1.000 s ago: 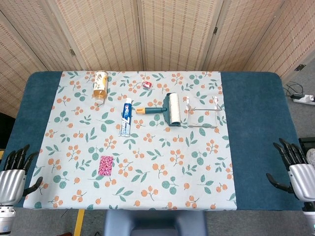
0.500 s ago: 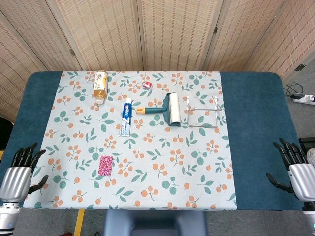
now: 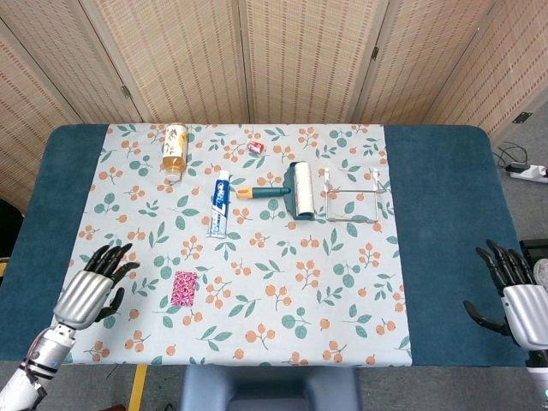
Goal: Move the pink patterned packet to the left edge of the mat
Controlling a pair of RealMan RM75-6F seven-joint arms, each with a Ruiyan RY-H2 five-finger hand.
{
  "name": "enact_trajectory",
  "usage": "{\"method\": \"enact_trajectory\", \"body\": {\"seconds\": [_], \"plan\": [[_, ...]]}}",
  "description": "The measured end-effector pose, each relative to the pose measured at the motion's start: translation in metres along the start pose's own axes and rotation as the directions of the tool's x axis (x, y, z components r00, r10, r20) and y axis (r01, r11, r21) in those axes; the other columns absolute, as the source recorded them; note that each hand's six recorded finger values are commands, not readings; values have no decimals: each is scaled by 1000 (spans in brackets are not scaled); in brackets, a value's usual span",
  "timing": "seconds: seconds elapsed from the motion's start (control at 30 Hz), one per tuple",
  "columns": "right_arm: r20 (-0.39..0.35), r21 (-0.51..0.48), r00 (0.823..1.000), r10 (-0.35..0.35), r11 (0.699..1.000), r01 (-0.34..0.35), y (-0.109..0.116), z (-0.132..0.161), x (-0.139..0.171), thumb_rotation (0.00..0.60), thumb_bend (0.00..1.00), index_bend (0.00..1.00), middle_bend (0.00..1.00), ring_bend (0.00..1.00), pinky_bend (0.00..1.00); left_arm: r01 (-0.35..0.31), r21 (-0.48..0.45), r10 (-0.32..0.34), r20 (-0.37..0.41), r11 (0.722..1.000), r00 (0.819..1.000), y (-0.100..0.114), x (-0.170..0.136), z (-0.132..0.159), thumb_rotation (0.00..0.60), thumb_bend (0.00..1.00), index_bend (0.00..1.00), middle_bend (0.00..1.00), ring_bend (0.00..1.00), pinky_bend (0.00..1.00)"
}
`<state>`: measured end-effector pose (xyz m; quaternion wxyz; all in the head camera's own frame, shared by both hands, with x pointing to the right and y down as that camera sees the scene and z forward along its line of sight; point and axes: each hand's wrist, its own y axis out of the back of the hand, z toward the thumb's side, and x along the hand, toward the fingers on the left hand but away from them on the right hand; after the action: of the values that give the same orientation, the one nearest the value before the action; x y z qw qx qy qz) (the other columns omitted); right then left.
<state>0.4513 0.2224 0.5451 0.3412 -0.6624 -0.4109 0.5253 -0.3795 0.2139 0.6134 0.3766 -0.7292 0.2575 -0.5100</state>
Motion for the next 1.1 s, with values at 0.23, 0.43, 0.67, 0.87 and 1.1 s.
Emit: {"method": "enact_trajectory", "body": {"seconds": [0.23, 0.43, 0.67, 0.87, 1.1], "plan": [[7, 0, 1000, 7, 1000, -7, -2, -1, 0, 536, 337, 0, 4, 0, 0, 87, 25, -89, 94, 996, 992, -20, 29, 24, 381, 863, 310, 0, 0, 0], [7, 1, 1000, 14, 1000, -14, -4, -1, -1, 536, 337, 0, 4, 0, 0, 156, 51, -161, 126, 986, 979, -40, 40, 34, 349, 911, 313, 0, 0, 0], [11, 2, 1000, 19, 1000, -19, -6, 0, -1, 535, 336, 0, 4, 0, 0, 216, 86, -227, 138, 972, 964, -65, 53, 44, 312, 963, 316, 0, 0, 0], [11, 4, 1000, 22, 1000, -22, -7, 2, -2, 536, 336, 0, 4, 0, 0, 231, 106, -245, 141, 967, 959, -76, 58, 49, 313, 963, 305, 0, 0, 0], [9, 5, 1000, 30, 1000, -30, -9, 3, -4, 535, 337, 0, 4, 0, 0, 229, 115, -245, 157, 967, 957, -83, 62, 58, 311, 959, 292, 0, 0, 0]]}}
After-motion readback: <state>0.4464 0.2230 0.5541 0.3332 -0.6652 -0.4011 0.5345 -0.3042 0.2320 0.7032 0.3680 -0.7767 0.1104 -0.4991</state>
